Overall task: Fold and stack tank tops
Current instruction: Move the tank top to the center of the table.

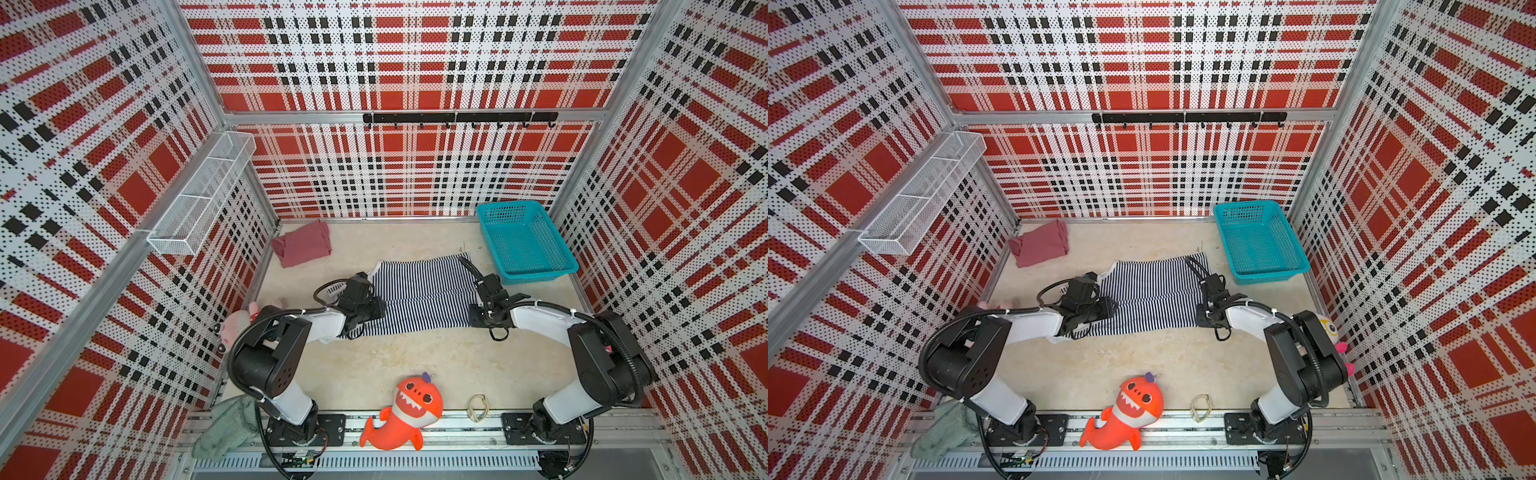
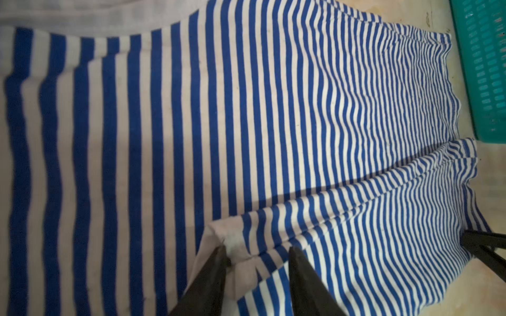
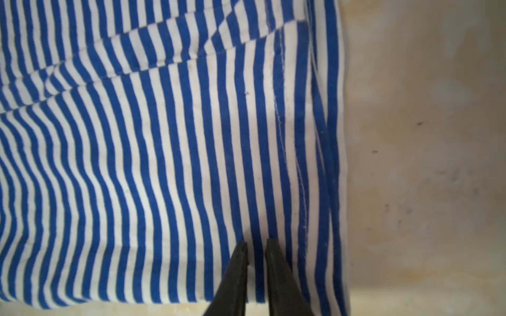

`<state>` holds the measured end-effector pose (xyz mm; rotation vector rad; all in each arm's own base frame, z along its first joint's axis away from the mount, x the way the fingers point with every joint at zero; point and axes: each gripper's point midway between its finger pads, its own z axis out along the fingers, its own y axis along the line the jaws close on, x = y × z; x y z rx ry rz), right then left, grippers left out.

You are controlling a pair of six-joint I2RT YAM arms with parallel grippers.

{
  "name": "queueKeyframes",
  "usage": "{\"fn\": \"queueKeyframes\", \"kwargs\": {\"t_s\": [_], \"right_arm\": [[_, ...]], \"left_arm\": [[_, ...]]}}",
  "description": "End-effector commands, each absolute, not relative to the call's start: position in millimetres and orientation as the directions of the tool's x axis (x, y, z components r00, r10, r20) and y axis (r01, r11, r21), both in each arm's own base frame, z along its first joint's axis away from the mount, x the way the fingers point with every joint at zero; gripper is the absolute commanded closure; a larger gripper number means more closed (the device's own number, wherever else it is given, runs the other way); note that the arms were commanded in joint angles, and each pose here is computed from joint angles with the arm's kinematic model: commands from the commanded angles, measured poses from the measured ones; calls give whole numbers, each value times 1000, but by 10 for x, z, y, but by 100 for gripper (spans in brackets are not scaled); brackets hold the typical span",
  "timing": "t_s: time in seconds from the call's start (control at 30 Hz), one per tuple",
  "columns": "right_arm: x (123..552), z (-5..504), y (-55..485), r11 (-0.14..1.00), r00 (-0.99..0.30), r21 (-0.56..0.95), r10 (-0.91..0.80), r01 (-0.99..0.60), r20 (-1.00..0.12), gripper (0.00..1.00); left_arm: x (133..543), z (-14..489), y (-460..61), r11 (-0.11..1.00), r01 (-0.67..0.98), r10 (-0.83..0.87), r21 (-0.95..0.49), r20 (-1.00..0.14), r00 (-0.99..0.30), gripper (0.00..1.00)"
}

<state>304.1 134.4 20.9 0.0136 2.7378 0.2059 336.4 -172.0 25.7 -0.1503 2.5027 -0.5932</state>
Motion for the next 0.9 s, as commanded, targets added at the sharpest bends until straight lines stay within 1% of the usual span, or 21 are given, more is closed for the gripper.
{"fn": "queueKeyframes", "kwargs": {"t_s": [0.0,0.1,0.2,0.23,0.3,0.4,0.47,0.6,0.7,0.87], "right_arm": [[2703,160,1489,983,-955,176,-7,-61,-296,81],[2838,490,1536,978,-931,199,13,-64,-365,76],[3113,912,1565,979,-892,185,3,-90,-452,64],[3223,1011,1554,978,-880,183,3,-96,-475,60],[3426,1119,1490,978,-867,186,15,-90,-499,58],[3757,1254,1410,979,-835,181,23,-93,-549,57],[3974,1318,1405,976,-813,178,4,-123,-583,57],[4317,1306,1456,970,-800,164,-48,-180,-597,60],[4525,1219,1492,968,-799,138,-90,-211,-594,63],[4774,997,1411,974,-818,120,-92,-193,-568,62]], "left_arm": [[2894,-103,-1351,933,-123,-249,-338,-360,-899,58],[3137,90,-1267,935,-114,-253,-337,-407,-878,58],[3570,436,-1297,949,-61,-213,-309,-486,-847,58],[3739,552,-1322,950,-41,-202,-309,-511,-836,57],[4060,744,-1371,952,-4,-180,-305,-553,-814,57],[4493,886,-1485,957,63,-123,-284,-591,-797,56],[4751,935,-1564,959,106,-82,-263,-616,-783,55],[5106,791,-1574,968,121,-41,-217,-621,-783,53],[5227,647,-1593,968,130,-30,-215,-611,-791,50],[5168,456,-1596,971,128,-13,-201,-583,-813,46]]}}
